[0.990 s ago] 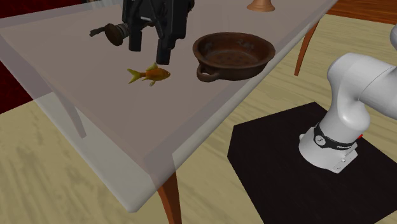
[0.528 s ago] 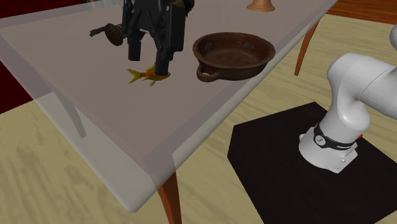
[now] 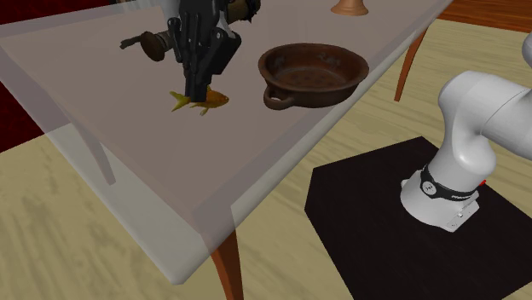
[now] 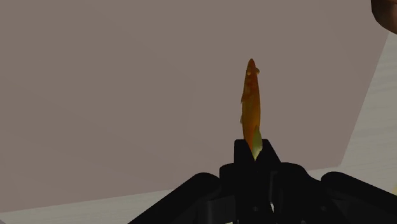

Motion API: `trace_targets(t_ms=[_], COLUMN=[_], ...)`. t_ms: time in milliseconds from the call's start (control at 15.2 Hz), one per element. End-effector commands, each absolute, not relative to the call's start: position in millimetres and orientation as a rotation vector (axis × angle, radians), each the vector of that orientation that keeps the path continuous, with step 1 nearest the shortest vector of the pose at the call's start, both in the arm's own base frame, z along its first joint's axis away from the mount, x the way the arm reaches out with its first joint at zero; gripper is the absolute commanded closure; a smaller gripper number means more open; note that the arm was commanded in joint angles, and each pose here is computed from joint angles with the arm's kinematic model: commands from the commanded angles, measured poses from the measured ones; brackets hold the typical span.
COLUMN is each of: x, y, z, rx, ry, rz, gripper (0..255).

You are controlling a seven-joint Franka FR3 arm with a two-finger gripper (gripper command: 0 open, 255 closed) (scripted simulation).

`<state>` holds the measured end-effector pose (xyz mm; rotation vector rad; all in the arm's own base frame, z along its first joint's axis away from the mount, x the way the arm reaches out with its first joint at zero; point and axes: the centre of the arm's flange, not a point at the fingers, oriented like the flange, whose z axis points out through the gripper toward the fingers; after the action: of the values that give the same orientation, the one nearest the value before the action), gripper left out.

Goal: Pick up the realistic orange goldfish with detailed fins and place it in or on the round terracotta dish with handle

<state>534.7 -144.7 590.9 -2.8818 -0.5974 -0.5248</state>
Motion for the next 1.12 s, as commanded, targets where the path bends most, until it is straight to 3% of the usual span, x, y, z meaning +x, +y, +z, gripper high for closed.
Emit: trace_targets(t_ms=[0, 1056], x=[534.7, 534.8], y=[-144.7, -144.6], z=[590.9, 654.2], rx=[-2.882, -2.882], ry=[-0.597, -0.597], rz=[-0.525, -0.525], gripper=[255, 255])
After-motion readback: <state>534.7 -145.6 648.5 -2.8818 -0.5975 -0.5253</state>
